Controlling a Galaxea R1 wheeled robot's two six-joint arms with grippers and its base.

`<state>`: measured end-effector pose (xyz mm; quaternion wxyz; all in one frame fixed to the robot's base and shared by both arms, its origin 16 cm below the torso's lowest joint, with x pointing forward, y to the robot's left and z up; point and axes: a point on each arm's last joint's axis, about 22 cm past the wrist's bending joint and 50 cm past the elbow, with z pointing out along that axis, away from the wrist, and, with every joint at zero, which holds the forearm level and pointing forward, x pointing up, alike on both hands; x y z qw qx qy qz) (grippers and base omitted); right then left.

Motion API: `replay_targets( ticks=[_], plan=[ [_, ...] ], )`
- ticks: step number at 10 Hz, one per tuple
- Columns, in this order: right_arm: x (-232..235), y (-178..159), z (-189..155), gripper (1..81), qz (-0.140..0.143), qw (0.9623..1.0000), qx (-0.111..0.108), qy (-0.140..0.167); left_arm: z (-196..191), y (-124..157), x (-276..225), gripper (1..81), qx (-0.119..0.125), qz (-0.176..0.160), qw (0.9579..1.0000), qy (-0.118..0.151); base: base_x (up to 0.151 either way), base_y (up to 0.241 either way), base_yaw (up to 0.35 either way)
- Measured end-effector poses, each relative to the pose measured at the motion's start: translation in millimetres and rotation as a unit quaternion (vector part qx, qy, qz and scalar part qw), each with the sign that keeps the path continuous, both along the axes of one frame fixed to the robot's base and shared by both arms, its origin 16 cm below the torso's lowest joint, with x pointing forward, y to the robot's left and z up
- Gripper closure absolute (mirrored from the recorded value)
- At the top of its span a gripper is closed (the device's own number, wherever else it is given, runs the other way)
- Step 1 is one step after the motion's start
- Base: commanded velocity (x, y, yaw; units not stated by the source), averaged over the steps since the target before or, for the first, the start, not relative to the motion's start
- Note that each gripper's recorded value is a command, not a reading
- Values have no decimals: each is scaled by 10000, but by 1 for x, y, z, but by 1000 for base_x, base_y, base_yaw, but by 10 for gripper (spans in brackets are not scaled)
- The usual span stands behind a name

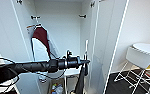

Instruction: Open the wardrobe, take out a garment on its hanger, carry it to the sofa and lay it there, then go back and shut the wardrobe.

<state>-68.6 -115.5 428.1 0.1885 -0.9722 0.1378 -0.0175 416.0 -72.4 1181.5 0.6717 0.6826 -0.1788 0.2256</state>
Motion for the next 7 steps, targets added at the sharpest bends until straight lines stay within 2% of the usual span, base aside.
replay_targets(
  ticks=[3,7],
  plan=[
    [-3,-15,-2,10,39,10000,-88,9,-7,8,4,811,33,88,9999,39,0,0,-246],
    [-18,-82,-8,10,239,9986,-478,35,-8,21,11,811,76,221,9997,-6,0,0,-246]
  ],
)
